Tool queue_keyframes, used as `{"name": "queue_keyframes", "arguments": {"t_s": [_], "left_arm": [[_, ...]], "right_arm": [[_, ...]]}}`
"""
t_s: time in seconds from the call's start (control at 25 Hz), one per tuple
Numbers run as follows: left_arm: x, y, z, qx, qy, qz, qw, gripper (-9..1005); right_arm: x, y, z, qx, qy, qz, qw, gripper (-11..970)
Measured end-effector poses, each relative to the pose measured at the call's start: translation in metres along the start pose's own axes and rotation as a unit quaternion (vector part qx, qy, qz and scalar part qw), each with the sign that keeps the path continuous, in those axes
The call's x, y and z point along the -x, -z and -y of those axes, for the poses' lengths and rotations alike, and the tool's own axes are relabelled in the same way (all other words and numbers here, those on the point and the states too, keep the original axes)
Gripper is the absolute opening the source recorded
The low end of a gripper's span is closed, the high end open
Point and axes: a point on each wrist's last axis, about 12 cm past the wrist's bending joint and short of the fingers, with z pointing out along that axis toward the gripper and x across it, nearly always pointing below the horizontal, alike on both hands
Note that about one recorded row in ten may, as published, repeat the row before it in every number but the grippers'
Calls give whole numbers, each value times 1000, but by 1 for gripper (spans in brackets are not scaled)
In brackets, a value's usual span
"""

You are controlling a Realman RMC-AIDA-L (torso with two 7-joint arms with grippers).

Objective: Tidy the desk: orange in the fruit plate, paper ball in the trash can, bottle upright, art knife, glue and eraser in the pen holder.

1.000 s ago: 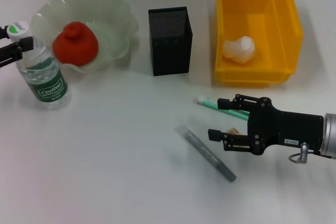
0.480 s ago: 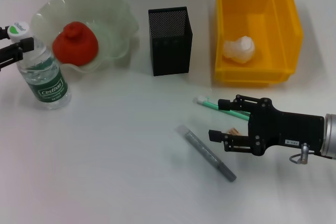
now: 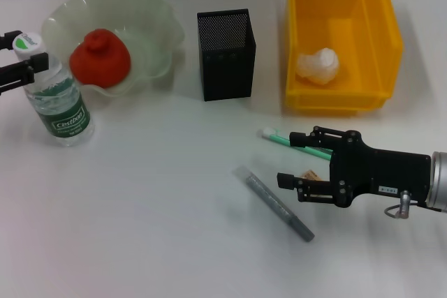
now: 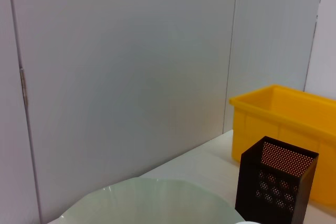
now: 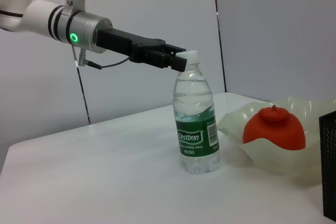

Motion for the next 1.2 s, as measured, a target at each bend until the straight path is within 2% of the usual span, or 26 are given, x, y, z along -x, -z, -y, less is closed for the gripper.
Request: {"name": "queue_keyframes", "arguments": {"t_s": [0.28,0.44,0.52,0.64,0.76,0.92,1.2], "left_arm": [[2,0,0,-2,0,9,1000,673],[10,1,1,-2,4,46,999,731],[15,3,3,-9,17,87,996,756],[24,9,8,-45,42,167,984,768],[24,15,18,-120,63,225,965,768],[19,12,34,-194,57,240,950,767],[-10,-7,59,-241,26,203,949,767]], "right_arm": [[-1,0,-1,0,-1,0,1000,764],[-1,0,-1,-1,-2,1,1000,764],[-1,0,-1,-1,-2,1,1000,764],[-1,0,-1,-1,-2,2,1000,763],[0,-1,-1,-1,-2,2,1000,763],[1,-1,0,0,-3,3,1000,763],[6,-2,4,5,-16,5,1000,763]]}}
